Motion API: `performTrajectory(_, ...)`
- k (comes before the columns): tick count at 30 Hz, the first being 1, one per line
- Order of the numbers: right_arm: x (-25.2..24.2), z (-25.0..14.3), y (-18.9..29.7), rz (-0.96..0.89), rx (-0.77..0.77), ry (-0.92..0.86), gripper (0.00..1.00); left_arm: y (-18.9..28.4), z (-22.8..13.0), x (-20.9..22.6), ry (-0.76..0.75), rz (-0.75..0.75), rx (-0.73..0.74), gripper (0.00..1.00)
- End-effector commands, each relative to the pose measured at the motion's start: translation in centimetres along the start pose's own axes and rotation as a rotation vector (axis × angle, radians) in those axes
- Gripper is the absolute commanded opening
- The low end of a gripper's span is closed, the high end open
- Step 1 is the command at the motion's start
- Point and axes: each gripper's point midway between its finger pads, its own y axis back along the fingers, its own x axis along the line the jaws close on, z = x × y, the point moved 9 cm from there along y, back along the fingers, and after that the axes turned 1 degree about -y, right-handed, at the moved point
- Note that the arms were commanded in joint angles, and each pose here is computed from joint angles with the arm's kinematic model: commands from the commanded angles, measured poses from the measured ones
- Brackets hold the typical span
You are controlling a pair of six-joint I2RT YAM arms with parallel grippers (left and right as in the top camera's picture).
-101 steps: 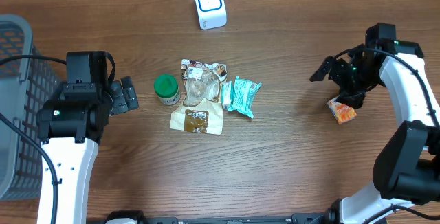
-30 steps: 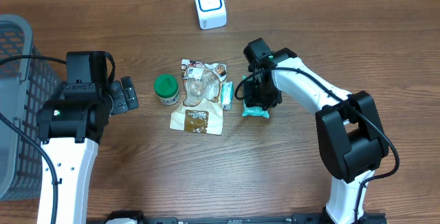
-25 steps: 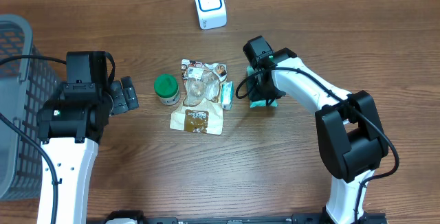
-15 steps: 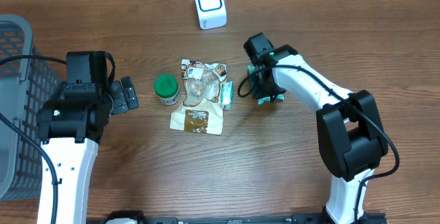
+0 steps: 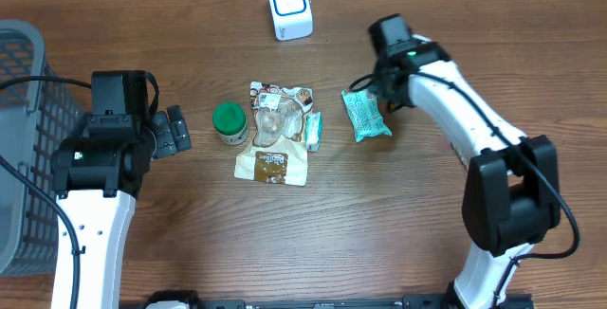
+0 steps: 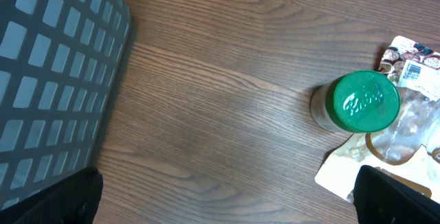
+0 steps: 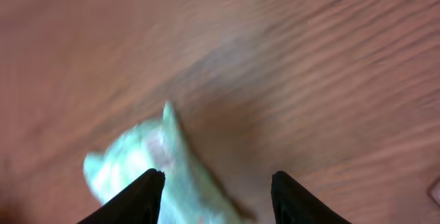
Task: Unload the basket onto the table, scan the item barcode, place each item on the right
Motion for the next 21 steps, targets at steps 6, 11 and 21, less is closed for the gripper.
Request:
performTrajectory(6, 0.9, -1.9, -5.2, 0.033, 0.074, 0.027, 0.52, -0.1, 0.1, 0.1, -0.016, 0.012, -0.002, 1.0)
performTrajectory(11, 1.1, -2.2, -6.5, 0.03, 0.078, 0.07, 0.52, -0.1, 0.1, 0.1, -0.016, 0.012, -0.002, 1.0)
performTrajectory(21, 4.1, -4.4, -5.5, 0.423, 0.234, 0.497, 0.43, -0.1, 0.1, 0.1, -0.016, 0.012, -0.002, 0.99)
